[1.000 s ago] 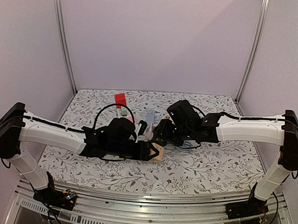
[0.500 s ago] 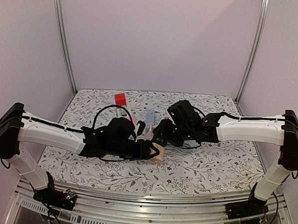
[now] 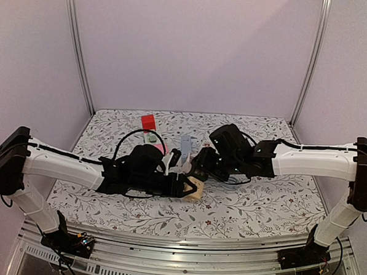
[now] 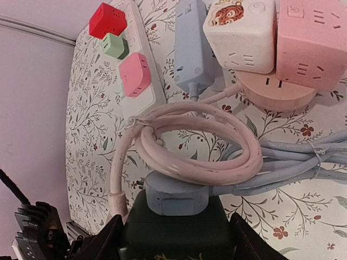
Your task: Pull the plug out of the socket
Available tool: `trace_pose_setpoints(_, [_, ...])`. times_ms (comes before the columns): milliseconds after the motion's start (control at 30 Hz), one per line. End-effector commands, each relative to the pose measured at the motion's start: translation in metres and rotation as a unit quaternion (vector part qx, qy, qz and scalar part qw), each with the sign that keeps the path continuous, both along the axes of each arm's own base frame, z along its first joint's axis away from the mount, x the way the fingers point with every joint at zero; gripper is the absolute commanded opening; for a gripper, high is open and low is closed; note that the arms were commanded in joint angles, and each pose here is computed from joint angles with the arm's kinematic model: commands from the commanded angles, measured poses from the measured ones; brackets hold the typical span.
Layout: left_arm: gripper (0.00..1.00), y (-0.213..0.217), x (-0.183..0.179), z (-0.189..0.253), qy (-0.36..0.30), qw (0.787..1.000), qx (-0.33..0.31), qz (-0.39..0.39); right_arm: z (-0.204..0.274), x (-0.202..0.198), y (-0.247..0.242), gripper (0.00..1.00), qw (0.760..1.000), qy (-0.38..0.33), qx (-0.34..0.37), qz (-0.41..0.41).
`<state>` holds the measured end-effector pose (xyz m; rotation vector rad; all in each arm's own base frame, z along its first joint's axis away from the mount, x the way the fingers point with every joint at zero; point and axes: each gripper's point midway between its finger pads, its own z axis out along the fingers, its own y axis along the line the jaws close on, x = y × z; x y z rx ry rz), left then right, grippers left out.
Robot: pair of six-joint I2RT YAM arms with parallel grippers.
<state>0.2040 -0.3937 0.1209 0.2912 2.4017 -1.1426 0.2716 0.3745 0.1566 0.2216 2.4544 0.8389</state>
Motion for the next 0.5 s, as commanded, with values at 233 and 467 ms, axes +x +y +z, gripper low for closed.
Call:
trace_pose_setpoints(233, [0.31, 0.007, -0.018, -0.003, -0.094, 0.991, 0.046, -0.086, 0.077, 0.009, 0.003, 0.23, 0.994, -0.067, 0.086, -0.01])
trace_pose_setpoints(467, [0.3, 0.01, -0.01, 0.001, -0.093, 0.993, 0.058, -0.049, 0.076, 0.01, 0.0, 0.23, 0.994, -0.068, 0.08, -0.009])
